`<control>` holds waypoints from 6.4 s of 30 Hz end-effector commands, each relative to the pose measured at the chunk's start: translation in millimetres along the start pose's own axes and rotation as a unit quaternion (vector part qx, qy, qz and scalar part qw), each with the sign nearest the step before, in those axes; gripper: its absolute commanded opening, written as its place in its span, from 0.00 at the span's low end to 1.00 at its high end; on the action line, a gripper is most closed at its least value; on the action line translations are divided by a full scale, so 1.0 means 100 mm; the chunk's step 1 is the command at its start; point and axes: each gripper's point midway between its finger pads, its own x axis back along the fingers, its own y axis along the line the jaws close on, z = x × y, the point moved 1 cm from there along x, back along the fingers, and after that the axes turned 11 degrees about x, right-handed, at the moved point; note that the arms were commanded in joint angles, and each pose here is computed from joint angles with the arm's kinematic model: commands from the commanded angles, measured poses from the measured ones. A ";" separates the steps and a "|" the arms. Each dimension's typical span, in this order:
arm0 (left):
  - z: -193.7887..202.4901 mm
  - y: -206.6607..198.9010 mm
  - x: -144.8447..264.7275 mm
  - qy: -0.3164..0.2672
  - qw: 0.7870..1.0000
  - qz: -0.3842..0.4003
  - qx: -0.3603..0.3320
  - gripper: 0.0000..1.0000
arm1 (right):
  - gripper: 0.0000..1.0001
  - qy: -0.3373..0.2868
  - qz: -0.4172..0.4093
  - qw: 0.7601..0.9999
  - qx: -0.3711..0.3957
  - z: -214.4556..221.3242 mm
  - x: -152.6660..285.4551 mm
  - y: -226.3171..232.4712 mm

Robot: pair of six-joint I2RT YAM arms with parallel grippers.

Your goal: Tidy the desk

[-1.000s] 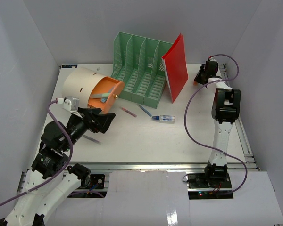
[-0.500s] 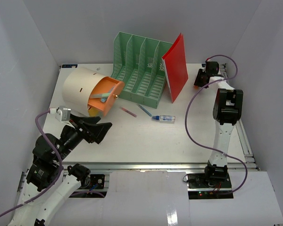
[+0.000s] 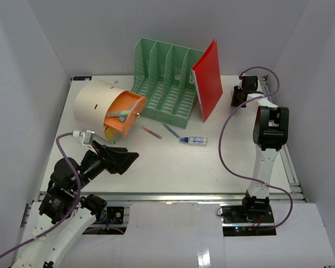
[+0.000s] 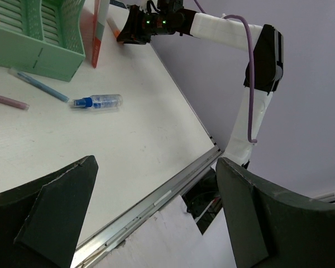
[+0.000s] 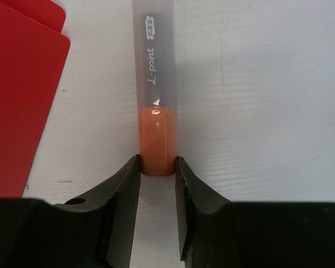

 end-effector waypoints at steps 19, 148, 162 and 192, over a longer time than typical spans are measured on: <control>0.33 -0.02 -0.39 0.053 0.983 0.098 0.145 0.98 | 0.08 -0.108 -0.144 0.976 0.119 0.39 1.91 0.52; -1.11 0.24 -1.34 0.069 0.949 -0.210 -0.227 0.45 | 0.98 -0.338 -0.435 0.765 0.334 1.31 3.86 1.53; -0.14 0.97 -1.23 0.150 0.955 -0.214 -0.140 0.27 | 0.98 -0.351 -0.421 0.761 0.347 1.35 3.83 1.50; -0.80 1.67 -1.40 0.071 0.841 -0.435 -0.313 0.71 | 0.98 -0.350 -0.422 0.763 0.341 1.35 3.82 1.48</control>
